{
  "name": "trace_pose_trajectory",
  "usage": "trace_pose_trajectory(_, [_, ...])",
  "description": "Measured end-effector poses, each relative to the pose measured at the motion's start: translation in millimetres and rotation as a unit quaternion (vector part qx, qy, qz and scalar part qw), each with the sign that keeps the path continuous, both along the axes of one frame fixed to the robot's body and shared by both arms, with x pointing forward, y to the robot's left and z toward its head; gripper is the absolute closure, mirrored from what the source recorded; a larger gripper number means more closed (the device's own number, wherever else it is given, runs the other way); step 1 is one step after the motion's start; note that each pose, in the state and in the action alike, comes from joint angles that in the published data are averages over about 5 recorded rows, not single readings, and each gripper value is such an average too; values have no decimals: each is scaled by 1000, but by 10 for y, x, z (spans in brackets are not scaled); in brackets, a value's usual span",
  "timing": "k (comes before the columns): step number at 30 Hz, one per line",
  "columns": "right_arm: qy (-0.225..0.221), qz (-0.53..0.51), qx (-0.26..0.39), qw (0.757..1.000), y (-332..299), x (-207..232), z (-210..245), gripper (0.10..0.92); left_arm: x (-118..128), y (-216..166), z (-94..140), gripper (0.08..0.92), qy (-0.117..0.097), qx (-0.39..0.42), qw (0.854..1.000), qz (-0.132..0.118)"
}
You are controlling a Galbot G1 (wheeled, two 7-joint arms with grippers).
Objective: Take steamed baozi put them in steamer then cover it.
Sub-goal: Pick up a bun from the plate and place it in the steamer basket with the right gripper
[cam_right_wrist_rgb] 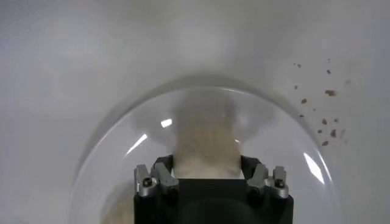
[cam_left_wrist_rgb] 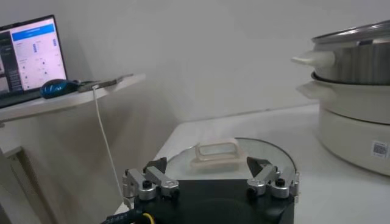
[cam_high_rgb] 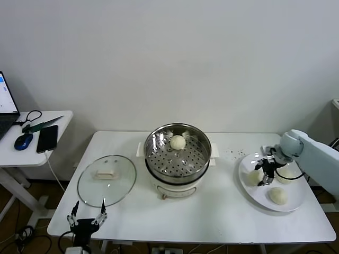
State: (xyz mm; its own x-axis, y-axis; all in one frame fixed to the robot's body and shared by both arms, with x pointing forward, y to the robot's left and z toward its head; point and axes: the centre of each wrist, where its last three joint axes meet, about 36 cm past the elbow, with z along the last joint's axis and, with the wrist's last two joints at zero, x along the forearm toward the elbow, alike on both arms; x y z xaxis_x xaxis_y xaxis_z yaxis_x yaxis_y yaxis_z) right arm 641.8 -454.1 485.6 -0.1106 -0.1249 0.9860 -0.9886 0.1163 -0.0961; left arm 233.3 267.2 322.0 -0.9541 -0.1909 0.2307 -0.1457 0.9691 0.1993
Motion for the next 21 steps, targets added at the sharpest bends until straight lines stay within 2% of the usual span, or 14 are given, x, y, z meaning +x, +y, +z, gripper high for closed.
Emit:
trace_pose_trajectory(10, [-47, 18, 23, 998, 331, 311, 1001, 318, -14, -34, 26, 177, -2, -2, 1000, -7])
trace_pose_trajectory(16, [-75, 40, 53, 995, 859, 501, 1643, 318, 12, -99, 58, 177, -5, -5, 1000, -15])
trace_pose_trajectory(21, [-84, 63, 78, 991, 1426, 598, 2007, 318, 14, -151, 82, 177, -6, -6, 1000, -20])
